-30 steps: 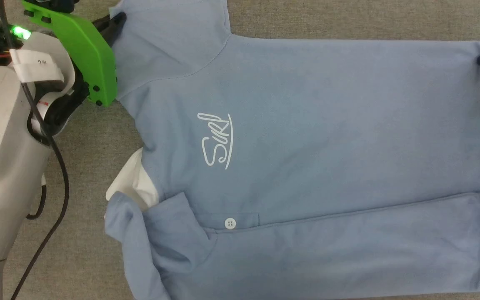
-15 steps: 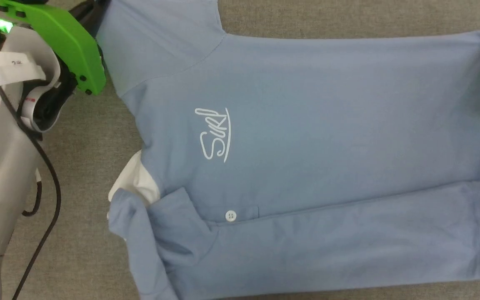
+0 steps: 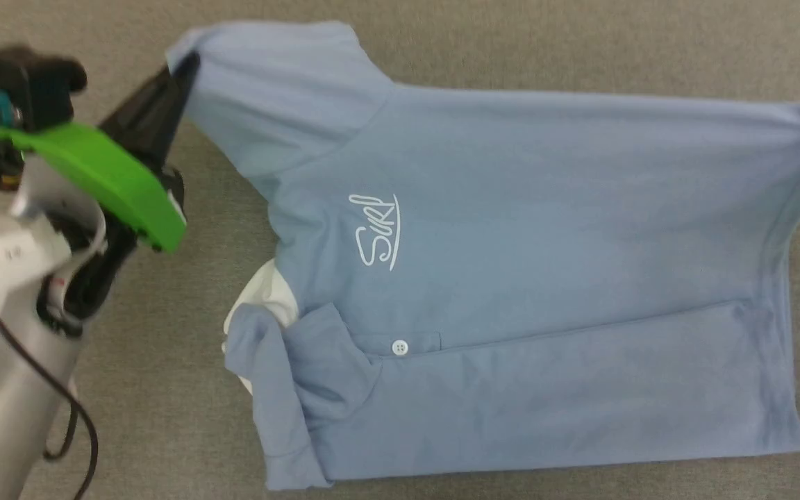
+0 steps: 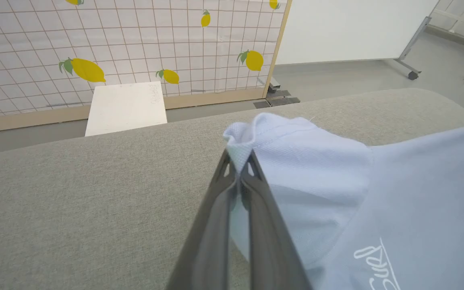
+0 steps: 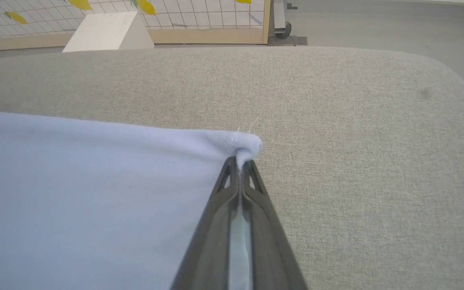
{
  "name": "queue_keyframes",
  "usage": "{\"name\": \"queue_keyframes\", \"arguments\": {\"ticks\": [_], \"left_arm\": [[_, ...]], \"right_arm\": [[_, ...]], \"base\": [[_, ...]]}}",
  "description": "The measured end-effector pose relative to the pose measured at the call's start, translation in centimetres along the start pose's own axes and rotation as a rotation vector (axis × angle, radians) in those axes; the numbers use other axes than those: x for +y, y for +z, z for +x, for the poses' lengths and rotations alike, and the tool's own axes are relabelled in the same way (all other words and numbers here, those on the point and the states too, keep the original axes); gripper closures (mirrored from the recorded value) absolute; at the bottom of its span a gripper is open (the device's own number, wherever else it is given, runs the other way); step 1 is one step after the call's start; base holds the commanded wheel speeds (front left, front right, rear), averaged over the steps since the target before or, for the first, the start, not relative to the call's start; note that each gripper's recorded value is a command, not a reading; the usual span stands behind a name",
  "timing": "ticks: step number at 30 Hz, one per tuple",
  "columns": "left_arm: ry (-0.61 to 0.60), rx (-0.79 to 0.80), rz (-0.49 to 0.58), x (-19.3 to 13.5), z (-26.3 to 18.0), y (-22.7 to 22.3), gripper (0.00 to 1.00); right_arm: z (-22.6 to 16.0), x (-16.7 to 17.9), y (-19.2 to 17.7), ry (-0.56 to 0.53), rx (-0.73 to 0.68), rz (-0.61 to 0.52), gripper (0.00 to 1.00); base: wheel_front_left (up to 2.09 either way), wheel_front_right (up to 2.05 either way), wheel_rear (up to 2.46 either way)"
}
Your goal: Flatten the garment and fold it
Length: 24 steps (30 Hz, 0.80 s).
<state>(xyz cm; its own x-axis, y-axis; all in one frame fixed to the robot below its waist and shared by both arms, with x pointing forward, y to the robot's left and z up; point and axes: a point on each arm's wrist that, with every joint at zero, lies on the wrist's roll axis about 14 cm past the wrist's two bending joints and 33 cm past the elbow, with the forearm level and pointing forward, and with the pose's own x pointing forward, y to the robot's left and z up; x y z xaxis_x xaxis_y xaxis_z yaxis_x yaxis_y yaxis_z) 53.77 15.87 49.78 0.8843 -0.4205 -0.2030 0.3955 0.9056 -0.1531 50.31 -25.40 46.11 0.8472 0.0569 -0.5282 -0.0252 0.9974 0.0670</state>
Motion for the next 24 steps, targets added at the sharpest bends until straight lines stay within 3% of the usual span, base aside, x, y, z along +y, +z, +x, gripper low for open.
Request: {"name": "queue_keyframes", "arguments": {"ticks": [10, 16, 24], "left_arm": [[-0.016, -0.038, -0.059, -4.1, -8.3, -0.7, 1.00], [-0.023, 0.069, -0.106, -6.6, -12.5, -5.0, 1.00], [-0.061, 0.231, -0.124, -9.0, -14.9, -10.2, 1.00]], "right_arm": [[-5.8, 1.0, -2.4, 0.029, -0.063, 0.079, 1.00], [-8.0, 1.4, -6.4, 0.033, -0.004, 0.149, 1.00], [-9.2, 1.3, -10.3, 0.020, 0.078, 0.152, 1.00]], "base": [[0.00, 0.00, 0.00], [0.00, 0.00, 0.00], [0.00, 0.00, 0.00]]}}
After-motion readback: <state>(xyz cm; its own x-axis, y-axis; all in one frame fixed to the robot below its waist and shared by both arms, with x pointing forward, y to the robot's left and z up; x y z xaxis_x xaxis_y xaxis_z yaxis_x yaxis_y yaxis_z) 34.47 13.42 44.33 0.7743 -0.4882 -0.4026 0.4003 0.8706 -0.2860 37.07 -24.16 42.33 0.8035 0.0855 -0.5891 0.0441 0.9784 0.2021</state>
